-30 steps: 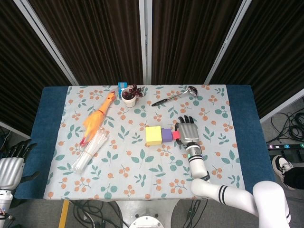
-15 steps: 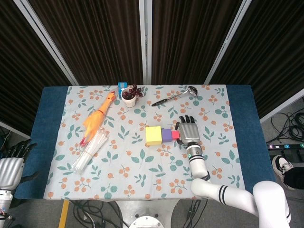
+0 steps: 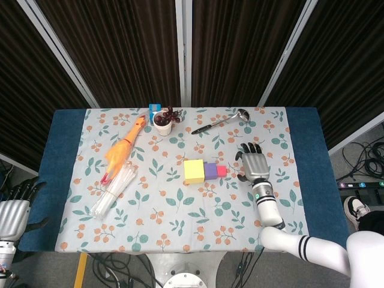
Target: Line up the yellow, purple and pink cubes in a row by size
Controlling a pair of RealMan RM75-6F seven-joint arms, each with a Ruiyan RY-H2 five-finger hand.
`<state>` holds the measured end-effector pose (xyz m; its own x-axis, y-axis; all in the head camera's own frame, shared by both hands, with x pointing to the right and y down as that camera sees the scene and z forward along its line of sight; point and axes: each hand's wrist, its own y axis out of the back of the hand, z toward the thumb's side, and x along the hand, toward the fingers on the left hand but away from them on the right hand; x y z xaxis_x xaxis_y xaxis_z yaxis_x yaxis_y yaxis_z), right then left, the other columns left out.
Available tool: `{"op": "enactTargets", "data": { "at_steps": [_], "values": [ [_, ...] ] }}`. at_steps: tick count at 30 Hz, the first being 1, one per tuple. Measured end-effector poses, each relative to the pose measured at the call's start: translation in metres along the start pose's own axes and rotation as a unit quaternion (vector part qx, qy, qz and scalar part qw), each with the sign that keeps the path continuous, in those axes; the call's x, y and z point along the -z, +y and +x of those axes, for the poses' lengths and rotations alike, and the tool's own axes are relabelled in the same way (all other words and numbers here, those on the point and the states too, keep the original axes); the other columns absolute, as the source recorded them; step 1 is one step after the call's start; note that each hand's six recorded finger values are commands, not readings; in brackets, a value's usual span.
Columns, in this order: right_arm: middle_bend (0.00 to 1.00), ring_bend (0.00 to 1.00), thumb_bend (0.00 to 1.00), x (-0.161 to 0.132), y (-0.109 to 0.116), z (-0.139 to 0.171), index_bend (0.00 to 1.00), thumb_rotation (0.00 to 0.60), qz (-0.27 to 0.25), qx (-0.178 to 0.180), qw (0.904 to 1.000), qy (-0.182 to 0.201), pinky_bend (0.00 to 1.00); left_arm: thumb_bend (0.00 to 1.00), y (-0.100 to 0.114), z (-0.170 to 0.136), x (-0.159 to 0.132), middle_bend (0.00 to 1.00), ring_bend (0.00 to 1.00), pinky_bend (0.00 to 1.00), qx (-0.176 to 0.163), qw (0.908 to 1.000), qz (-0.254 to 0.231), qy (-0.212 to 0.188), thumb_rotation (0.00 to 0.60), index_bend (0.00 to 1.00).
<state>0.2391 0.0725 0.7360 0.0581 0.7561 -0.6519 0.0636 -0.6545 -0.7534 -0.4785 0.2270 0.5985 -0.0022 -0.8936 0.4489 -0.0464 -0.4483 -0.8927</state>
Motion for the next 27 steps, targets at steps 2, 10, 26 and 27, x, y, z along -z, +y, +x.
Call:
{"op": "enactTargets", "data": {
  "at_steps": [2, 10, 26, 27],
  "values": [
    [0.08, 0.0, 0.01, 0.003, 0.002, -0.004, 0.37, 0.6, 0.002, 0.001, 1.0, -0.003, 0.0, 0.0, 0.001, 0.0, -0.001, 0.19, 0.12, 0.17, -0.001, 1.0, 0.001, 0.0, 0.6, 0.21],
    [0.08, 0.0, 0.01, 0.0, -0.002, -0.029, 0.37, 0.6, 0.018, -0.001, 0.9998, -0.006, 0.0, 0.0, 0.002, -0.001, 0.0, 0.19, 0.12, 0.17, 0.003, 1.0, 0.004, 0.007, 0.6, 0.21],
    [0.08, 0.0, 0.01, -0.04, -0.016, -0.049, 0.37, 0.6, 0.012, -0.005, 0.9996, 0.023, 0.0, 0.0, 0.002, -0.001, 0.002, 0.19, 0.12, 0.17, 0.006, 0.9999, 0.008, 0.013, 0.6, 0.21],
    [0.08, 0.0, 0.01, -0.041, -0.016, -0.049, 0.37, 0.6, 0.011, -0.004, 0.9996, 0.024, 0.0, 0.0, 0.002, -0.001, 0.002, 0.19, 0.12, 0.17, 0.006, 0.9999, 0.007, 0.013, 0.6, 0.21]
  ]
}}
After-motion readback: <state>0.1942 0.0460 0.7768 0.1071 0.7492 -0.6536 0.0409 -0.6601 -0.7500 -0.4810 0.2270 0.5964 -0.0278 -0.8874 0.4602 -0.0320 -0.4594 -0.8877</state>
